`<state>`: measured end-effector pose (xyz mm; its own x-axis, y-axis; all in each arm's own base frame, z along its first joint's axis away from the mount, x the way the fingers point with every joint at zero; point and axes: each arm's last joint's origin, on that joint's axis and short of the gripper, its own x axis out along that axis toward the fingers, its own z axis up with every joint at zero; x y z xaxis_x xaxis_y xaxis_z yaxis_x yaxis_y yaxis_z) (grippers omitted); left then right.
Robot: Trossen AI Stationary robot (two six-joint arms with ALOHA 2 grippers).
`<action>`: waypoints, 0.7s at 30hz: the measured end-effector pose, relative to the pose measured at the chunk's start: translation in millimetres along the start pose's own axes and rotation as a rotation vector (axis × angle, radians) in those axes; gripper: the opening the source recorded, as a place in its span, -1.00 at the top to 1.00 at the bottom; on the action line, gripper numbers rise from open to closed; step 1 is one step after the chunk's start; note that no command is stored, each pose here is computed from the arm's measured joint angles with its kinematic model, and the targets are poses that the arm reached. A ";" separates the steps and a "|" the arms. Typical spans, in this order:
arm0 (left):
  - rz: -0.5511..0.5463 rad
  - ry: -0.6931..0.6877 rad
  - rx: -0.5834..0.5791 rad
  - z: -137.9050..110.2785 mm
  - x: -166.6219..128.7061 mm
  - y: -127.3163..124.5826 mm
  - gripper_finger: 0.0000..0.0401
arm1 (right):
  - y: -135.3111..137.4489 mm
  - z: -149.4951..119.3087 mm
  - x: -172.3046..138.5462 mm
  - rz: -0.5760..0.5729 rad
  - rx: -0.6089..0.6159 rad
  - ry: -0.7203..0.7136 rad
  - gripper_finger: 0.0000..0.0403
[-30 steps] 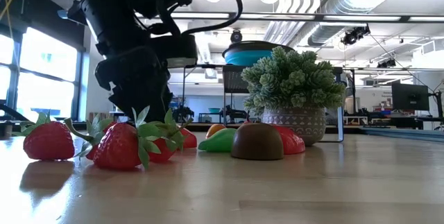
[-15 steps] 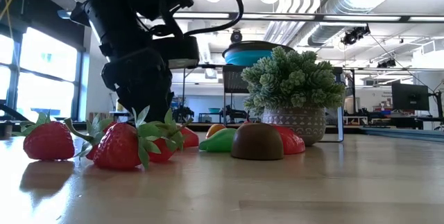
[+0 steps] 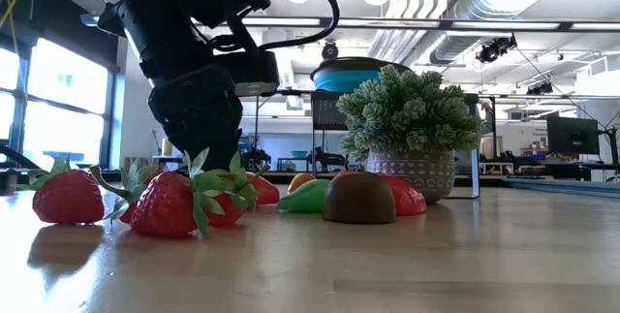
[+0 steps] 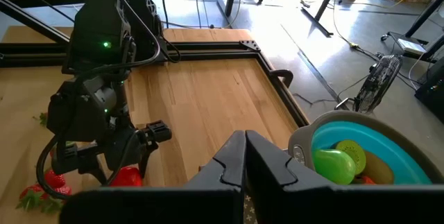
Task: Pick & Place Fruit
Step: Put the red apple into the blue strainer bowl
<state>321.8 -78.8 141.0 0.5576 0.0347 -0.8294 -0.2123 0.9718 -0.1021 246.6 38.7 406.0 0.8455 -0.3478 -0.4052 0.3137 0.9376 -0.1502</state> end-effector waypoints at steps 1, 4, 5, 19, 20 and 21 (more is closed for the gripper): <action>0.000 0.000 0.000 0.0 0.0 0.0 -0.34 | 0.0 0.0 0.0 0.000 0.000 0.000 0.98; 0.002 -0.001 0.000 0.1 0.0 0.0 -0.32 | 0.0 0.0 0.0 0.000 0.000 0.000 0.98; 0.003 -0.001 0.000 0.1 0.0 0.1 -0.31 | 0.0 0.0 0.0 0.000 0.000 0.000 0.98; -0.007 0.000 -0.004 0.4 0.0 -0.2 -0.33 | 0.0 0.0 0.0 0.000 0.000 0.000 0.98; -0.008 0.000 -0.003 0.3 0.1 -0.2 -0.33 | 0.0 0.0 0.0 0.000 0.000 0.000 0.98; -0.008 0.000 -0.003 0.3 0.0 -0.3 -0.32 | 0.0 0.0 0.0 0.000 0.000 0.000 0.98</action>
<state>322.1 -79.0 141.2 0.5591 0.0267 -0.8287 -0.2104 0.9713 -0.1106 246.6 38.7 406.0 0.8456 -0.3477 -0.4050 0.3135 0.9376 -0.1504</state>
